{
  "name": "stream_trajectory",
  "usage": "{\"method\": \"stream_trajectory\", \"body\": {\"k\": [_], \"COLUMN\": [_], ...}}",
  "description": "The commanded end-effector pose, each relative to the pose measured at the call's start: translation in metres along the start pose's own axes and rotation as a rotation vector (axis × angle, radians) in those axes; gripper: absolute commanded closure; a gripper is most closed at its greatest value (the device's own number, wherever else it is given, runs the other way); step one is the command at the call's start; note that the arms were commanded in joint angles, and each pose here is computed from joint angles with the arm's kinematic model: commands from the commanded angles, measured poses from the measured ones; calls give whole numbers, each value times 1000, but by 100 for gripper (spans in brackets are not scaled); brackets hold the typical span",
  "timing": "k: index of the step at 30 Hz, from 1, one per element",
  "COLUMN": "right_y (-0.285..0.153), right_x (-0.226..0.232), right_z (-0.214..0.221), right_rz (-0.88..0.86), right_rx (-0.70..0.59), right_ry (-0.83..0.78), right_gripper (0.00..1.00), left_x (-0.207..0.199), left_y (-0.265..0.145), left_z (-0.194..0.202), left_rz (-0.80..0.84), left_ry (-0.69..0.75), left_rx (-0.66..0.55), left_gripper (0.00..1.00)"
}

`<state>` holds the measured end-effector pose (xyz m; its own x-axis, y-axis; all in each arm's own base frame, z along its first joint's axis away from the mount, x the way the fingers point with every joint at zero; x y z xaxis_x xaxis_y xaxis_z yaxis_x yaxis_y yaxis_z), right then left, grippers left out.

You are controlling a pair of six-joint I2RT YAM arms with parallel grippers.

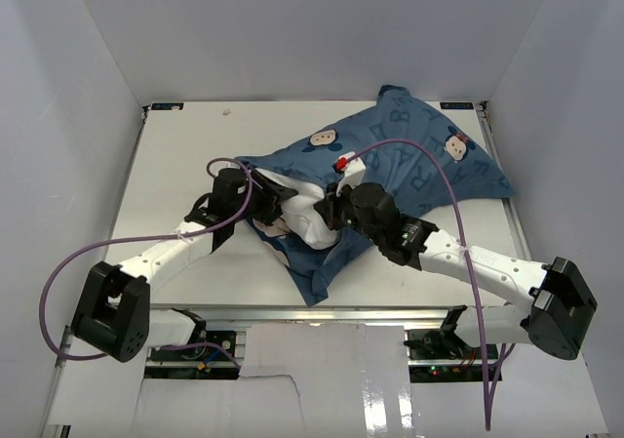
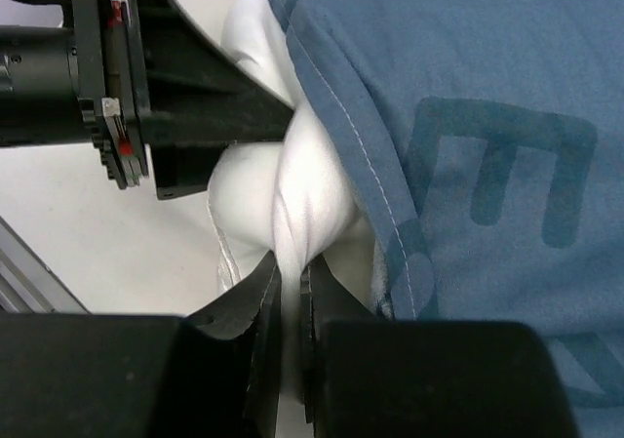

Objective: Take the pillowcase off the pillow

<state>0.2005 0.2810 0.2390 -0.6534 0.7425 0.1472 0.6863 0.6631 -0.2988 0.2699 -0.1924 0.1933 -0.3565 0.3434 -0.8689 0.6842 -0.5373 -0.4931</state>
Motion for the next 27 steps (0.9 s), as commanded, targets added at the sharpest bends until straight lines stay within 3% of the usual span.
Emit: {"method": "stream_trajectory", "body": {"k": [1, 2, 3, 5, 6, 7, 9, 12, 18, 22, 27], "right_y": [-6, -5, -4, -4, -5, -8, -12, -24, -71, -91, -86], "right_x": [34, 35, 36, 37, 36, 36, 32, 24, 13, 10, 0], "right_z": [-49, -47, -45, -39, -37, -37, -32, -38, -66, -50, -13], "right_rz": [-162, -170, -175, -185, -183, -186, -169, -126, -101, -143, -94], "right_rx": [-207, -197, -185, -145, -131, -126, -81, -59, -111, -121, -74], "right_ry": [85, 82, 78, 62, 57, 49, 16, -54, -105, -68, -31], "right_gripper": [92, 92, 92, 81, 58, 48, 33, 21, 21, 23, 25], "left_x": [-2, 1, 4, 1, 1, -1, -5, -16, -50, -56, -61], "left_y": [6, 5, 5, 1, -1, -4, -14, -30, -53, -58, -59], "left_z": [10, 11, 10, 9, 8, 8, 3, -4, -14, -16, -16], "left_rz": [78, 78, 72, 84, 86, 90, 103, 121, 111, 126, 143], "left_ry": [21, 18, 21, 43, 48, 51, 73, 91, 157, 159, 131], "left_rx": [-2, -4, -7, -29, -34, -46, -98, -173, -248, -272, -265], "left_gripper": [50, 68, 100, 100, 100, 100, 100, 100, 100, 100, 100]}}
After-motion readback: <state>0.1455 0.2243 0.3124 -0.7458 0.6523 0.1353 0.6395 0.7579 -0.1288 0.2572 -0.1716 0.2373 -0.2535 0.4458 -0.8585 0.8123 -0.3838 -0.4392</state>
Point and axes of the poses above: each gripper's point midway between its finger pads, its own y axis out along the fingers, its own x axis along the line the jaws close on, z = x × y, the point moved 7 cm from there along -y, back along the fingers, and after that the axes turned 7 degrees about -y, right-handed, at the moved point
